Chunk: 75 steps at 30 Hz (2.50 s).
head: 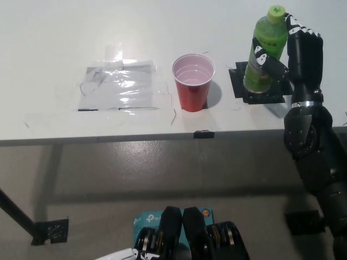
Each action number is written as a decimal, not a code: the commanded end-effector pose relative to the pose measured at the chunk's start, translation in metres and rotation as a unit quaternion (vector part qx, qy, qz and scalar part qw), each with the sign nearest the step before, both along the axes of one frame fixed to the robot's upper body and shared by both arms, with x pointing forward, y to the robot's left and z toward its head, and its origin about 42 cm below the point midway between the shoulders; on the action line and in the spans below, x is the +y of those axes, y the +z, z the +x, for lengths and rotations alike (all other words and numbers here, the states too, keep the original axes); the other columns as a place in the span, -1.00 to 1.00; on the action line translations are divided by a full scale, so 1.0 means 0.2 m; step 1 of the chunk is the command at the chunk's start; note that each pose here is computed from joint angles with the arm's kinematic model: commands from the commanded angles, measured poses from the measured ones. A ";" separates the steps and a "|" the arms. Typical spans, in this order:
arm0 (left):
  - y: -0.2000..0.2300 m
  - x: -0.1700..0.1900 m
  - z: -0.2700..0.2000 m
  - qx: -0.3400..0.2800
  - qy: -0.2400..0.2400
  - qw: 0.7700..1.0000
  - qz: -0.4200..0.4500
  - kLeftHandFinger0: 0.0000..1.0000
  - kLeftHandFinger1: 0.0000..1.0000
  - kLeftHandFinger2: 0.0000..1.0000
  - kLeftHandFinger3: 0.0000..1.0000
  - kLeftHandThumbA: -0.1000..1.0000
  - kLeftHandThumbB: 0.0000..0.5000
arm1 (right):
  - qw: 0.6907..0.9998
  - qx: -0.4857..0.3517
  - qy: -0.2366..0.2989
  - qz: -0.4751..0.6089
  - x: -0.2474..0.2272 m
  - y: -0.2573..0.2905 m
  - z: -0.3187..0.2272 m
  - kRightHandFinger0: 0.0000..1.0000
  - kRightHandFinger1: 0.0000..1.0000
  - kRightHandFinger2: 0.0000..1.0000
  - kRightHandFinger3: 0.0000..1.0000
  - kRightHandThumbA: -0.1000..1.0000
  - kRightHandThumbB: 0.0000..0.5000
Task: The robot uses its right hand to pick up a bottle kept in the middle of the desk and tilt it into a cup kept next to it to pour water out
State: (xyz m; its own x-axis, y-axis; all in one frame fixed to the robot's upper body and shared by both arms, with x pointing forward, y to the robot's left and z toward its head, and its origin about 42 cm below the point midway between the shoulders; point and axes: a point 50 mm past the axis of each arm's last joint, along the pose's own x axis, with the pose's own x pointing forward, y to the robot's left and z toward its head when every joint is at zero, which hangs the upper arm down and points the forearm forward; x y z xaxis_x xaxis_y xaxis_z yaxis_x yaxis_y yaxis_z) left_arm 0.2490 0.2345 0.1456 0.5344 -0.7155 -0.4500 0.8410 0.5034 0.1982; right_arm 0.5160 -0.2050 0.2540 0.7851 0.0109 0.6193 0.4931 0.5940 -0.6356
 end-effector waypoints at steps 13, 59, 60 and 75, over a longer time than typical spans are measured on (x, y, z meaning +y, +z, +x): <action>0.06 0.03 0.01 -0.011 -0.001 1.000 0.001 1.00 1.00 1.00 1.00 -0.16 1.00 | 0.986 0.168 -0.015 -0.020 0.00 0.07 0.05 -0.11 0.12 0.24 1.00 -0.46 -0.86; 0.04 0.02 -0.01 -0.008 0.000 1.000 0.007 1.00 1.00 1.00 1.00 -0.09 1.00 | 0.974 0.225 -0.035 0.001 -0.13 0.18 -0.32 1.00 1.00 1.00 1.00 1.00 1.00; 0.03 0.03 -0.01 -0.008 0.001 1.000 0.008 1.00 1.00 1.00 1.00 -0.09 1.00 | 0.974 0.226 -0.030 0.000 -0.14 0.19 -0.35 1.00 1.00 1.00 1.00 1.00 1.00; 0.05 0.04 0.01 -0.015 0.001 1.000 0.016 1.00 1.00 1.00 1.00 -0.07 1.00 | 0.972 0.225 0.045 -0.051 -0.08 -0.07 -1.20 1.00 1.00 1.00 1.00 0.59 0.34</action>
State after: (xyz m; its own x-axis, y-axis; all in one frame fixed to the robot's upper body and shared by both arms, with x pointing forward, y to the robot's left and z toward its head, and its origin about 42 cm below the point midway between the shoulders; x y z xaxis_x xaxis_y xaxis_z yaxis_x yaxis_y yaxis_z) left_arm 0.2507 0.2389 0.1468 0.5555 -0.6984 -0.4514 0.8274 0.5180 0.2169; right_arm 0.3101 -0.2315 0.2343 0.9808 0.0683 0.1827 0.1123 0.5680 -0.8153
